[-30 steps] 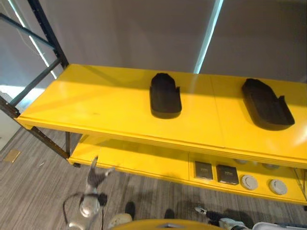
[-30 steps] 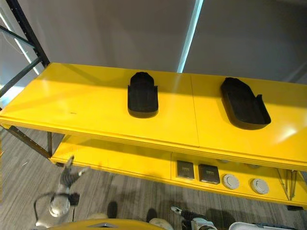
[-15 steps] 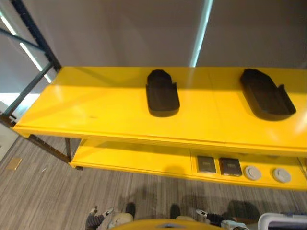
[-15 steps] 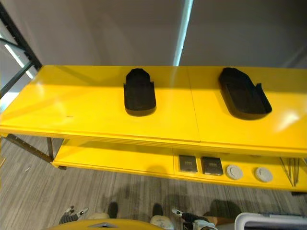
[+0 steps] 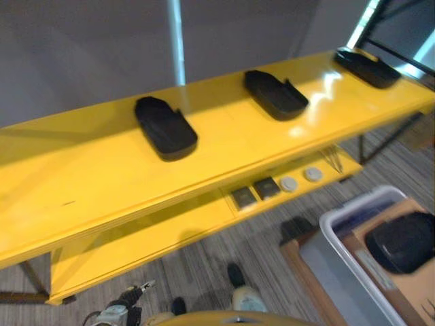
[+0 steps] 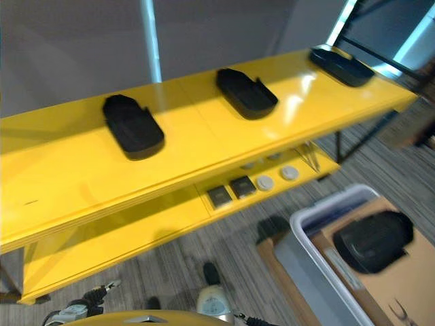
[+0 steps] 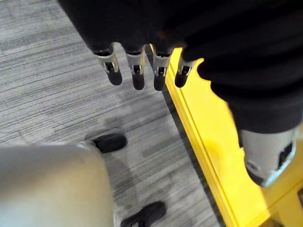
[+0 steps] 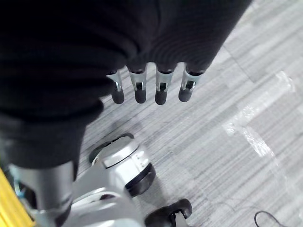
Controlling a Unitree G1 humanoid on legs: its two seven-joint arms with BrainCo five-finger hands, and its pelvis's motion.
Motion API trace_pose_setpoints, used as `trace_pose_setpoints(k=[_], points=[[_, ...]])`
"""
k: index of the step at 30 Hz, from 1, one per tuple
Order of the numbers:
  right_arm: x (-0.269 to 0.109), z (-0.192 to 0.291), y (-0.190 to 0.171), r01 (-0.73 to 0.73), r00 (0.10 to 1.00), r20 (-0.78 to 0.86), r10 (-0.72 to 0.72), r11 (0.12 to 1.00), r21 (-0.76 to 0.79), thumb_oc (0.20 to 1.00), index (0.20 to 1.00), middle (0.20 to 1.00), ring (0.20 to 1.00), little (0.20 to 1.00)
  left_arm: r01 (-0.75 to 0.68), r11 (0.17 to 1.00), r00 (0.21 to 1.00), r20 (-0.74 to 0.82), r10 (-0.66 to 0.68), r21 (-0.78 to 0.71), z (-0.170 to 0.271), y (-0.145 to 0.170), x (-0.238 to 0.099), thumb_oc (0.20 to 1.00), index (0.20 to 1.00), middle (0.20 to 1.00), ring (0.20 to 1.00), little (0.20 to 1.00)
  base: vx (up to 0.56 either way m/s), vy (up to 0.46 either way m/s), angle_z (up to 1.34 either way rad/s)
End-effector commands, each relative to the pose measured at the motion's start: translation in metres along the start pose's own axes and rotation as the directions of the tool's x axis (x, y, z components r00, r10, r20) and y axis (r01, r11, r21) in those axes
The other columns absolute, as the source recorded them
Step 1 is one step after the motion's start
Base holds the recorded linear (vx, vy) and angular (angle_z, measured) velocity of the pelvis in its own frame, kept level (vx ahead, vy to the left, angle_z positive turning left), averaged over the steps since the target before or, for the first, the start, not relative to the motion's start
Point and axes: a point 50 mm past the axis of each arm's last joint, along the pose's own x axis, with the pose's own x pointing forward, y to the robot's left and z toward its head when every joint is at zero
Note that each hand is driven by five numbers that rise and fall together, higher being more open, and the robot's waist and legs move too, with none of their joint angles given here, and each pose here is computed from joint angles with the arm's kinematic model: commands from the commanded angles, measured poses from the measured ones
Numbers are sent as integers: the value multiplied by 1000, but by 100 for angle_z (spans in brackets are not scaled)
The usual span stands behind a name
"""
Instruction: Move parts from the plastic box to the shelf.
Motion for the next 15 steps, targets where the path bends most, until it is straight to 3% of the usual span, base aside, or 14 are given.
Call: trace_pose_setpoints(k=[1,8,15], points=[[-2,18,-18,56,998,42,-54,997,-47,1000,1000,1000,1000,1000,-23,999,1000,-21,23,-32,-1,-1,1,1000,1000,1000,1000,1000,-72,-48,-88],[-1,0,-12,41,999,10,-41,998,-48,1000,1000,1000,1000,1000,-21,998,1000,-22,19,-56,8,-2,2,1000,1000,1000,1000,1000,-40,-186,-92],[0,10,-5,19,998,57,-14,995,-95,1000,1000,1000,1000,1000,-71,997,994,87,72,-14,25,-7,2,1000,1000,1000,1000,1000,0,-294,-59]])
